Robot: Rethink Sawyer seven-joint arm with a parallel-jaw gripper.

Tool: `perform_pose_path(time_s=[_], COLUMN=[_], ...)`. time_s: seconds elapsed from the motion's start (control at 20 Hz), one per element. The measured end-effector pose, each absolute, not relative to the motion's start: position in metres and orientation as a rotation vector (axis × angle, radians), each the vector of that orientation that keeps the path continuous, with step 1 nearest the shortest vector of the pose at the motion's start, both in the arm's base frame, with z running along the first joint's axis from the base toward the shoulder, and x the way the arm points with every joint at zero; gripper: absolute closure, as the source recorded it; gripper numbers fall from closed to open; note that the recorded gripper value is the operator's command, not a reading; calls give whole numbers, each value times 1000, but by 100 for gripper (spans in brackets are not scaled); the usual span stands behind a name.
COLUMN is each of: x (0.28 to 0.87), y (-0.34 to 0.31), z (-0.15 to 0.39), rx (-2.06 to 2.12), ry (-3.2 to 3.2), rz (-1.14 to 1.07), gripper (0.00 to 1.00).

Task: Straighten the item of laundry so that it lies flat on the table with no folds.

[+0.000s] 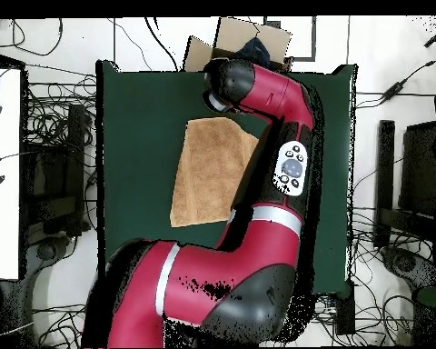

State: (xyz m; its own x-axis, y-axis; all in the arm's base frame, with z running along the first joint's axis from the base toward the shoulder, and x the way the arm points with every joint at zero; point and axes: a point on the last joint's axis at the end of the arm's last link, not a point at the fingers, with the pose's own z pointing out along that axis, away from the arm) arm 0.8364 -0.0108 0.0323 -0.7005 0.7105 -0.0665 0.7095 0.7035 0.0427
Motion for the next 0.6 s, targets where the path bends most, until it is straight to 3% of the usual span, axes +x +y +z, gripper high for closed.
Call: perform_pose_path(time_s=[0.6], x=[850], y=[3], z=[3], rx=[1119], ry=[2827], rz=[28], gripper=[0])
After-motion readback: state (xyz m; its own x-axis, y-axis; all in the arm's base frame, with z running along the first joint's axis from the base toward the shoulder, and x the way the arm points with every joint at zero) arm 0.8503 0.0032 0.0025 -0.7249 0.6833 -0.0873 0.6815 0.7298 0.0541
